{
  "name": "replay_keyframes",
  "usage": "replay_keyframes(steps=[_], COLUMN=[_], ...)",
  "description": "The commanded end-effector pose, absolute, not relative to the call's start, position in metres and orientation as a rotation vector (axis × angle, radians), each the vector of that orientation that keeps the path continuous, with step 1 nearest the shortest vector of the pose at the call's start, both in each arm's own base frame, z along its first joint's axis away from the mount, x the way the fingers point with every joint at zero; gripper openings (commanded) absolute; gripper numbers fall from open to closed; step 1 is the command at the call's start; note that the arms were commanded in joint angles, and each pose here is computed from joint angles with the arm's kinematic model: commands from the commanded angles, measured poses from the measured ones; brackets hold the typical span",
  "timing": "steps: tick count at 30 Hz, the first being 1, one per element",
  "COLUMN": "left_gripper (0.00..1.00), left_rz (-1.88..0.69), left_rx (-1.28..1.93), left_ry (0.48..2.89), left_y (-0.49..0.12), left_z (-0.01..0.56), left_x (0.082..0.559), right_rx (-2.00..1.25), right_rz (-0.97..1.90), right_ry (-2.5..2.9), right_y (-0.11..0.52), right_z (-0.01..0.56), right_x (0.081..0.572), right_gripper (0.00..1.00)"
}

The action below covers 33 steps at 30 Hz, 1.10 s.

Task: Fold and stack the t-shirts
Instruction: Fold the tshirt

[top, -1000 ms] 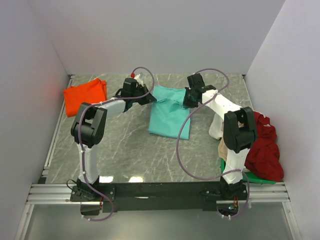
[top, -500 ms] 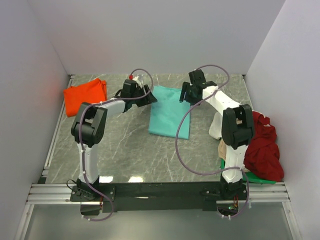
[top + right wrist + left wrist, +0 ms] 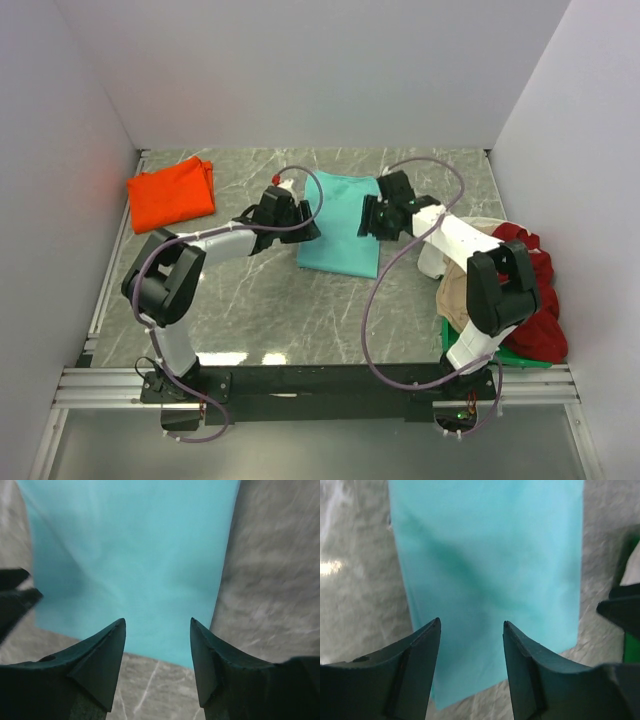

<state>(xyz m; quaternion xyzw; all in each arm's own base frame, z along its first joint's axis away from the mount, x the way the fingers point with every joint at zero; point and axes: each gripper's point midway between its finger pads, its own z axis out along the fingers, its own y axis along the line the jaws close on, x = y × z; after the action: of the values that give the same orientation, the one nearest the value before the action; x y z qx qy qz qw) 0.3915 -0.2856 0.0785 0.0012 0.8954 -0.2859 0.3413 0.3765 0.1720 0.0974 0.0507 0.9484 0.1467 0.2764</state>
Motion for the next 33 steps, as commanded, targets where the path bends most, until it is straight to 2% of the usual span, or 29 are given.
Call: replay_keyframes(steps=[1, 5, 14, 33], left_gripper=[0.58, 0.57, 0.55, 0.44], left_rz=[-0.709, -0.76, -0.793, -0.63], left_rx=[-0.023, -0.026, -0.025, -0.079], left_ry=[2.311, 2.334, 2.374, 2.444], left_y=[-0.273, -0.274, -0.277, -0.254], left_z=[0.084, 0.075, 0.058, 0.033], left_x=[0.381, 0.363, 0.339, 0.316], right_rx=[0.125, 0.115, 0.128, 0.151], right_rz=[0.401, 0.389, 0.349, 0.246], right_ry=[2.54, 2.583, 2.627, 2.643], right_y=[0.177, 0.179, 0.173, 0.154], right_z=[0.095, 0.077, 0.054, 0.037], right_x=[0.356, 0.328, 0.301, 0.287], right_gripper=[0.6, 0.58, 0.57, 0.52])
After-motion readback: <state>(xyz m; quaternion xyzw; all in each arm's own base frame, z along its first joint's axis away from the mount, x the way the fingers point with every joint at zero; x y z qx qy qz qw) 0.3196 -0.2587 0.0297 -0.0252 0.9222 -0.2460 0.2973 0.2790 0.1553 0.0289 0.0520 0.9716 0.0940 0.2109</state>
